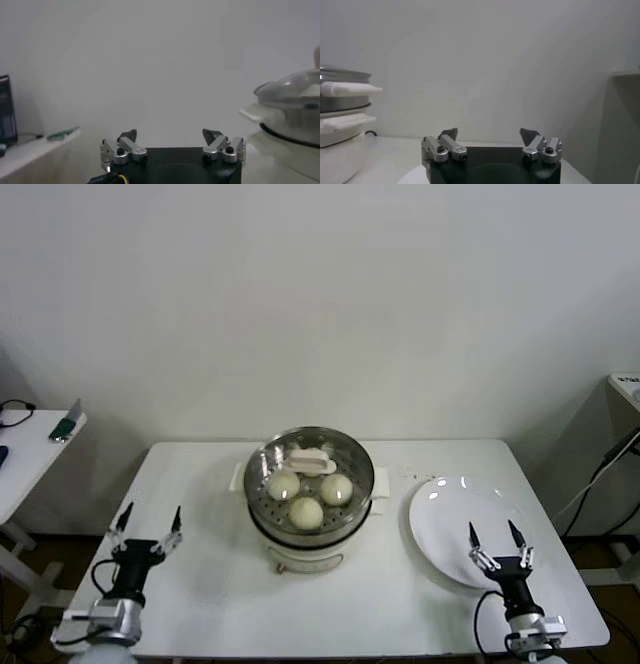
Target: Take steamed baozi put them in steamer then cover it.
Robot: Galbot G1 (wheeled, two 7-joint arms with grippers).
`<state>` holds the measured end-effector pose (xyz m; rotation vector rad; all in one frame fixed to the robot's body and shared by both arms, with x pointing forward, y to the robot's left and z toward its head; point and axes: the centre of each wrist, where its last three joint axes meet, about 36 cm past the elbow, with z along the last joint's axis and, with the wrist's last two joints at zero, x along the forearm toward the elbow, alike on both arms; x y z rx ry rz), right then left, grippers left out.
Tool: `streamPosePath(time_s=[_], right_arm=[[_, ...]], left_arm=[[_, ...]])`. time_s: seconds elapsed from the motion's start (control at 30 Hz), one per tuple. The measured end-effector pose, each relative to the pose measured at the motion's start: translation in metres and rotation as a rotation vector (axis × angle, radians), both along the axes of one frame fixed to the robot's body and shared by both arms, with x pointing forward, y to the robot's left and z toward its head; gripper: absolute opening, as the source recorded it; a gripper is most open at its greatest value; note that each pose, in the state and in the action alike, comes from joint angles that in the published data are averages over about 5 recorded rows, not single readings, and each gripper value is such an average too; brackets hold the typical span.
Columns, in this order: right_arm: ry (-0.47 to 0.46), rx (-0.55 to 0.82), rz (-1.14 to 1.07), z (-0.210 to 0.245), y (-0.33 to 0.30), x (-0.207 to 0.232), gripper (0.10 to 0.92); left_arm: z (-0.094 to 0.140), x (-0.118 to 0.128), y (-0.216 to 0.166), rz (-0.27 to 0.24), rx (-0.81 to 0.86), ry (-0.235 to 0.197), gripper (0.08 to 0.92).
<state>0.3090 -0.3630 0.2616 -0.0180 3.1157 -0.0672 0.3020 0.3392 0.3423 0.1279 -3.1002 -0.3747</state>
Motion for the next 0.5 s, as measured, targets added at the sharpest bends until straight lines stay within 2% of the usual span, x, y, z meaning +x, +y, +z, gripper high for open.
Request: streamPosePath(time_s=[0.5], right_arm=[[0.012,0.016,0.0,-0.005,-0.001,-0.009,0.823]], left_arm=[[-0.028,-0.029,0.004,0.011,-0.076,0.007,0.823]])
